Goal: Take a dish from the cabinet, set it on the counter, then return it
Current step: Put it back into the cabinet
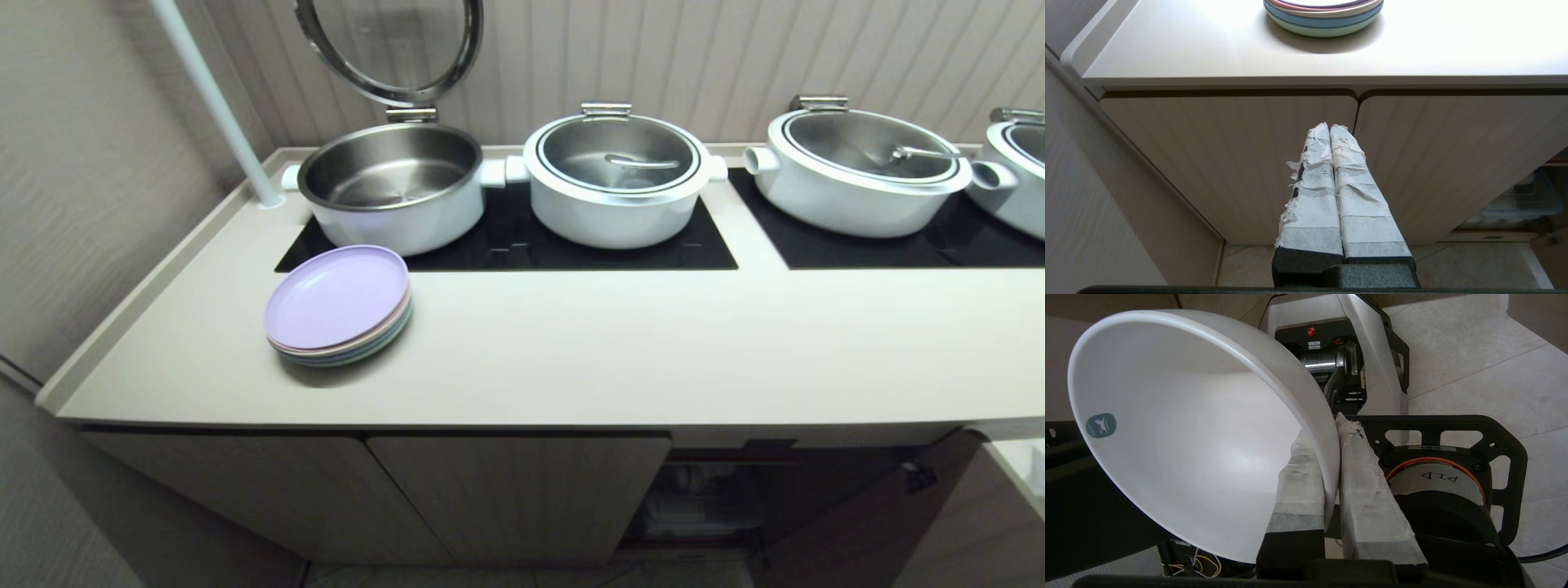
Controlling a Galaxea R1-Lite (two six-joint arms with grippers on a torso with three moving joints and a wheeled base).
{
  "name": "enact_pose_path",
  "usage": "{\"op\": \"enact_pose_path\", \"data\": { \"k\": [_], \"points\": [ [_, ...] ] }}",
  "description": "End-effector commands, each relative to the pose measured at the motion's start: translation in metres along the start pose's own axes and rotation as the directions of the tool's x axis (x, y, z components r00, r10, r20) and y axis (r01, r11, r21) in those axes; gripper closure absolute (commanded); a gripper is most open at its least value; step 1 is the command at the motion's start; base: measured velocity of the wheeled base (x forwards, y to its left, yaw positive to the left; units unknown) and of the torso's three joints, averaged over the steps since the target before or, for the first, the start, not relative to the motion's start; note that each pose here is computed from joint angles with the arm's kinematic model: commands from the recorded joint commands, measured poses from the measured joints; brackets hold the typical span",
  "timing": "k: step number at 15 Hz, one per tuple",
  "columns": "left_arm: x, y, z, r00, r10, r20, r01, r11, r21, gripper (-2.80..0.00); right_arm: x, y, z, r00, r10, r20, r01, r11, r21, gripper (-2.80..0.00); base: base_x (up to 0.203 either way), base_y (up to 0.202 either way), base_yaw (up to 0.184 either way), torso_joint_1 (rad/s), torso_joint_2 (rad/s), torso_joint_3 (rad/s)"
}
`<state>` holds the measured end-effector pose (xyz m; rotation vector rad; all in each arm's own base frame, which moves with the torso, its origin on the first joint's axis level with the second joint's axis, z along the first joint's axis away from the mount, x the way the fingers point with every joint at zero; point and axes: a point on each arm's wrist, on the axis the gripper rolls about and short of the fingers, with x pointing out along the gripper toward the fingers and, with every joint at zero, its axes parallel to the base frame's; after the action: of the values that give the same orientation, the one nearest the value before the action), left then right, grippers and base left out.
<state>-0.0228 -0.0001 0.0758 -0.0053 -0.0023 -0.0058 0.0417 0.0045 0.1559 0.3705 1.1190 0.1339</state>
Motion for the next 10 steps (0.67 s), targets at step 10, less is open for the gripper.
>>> {"op": "enact_pose_path", "data": {
  "k": [10],
  "points": [
    [0.0000,0.0000,0.0000,1.000,0.000,0.001,0.000,1.000,-0.001,0.00,0.0003,0.0000,0.0001,1.000,0.002,-0.006,-0.002,1.000,0.002,0.00,0.000,0.000,0.000,-0.100,0.22,0.116]
  ]
}}
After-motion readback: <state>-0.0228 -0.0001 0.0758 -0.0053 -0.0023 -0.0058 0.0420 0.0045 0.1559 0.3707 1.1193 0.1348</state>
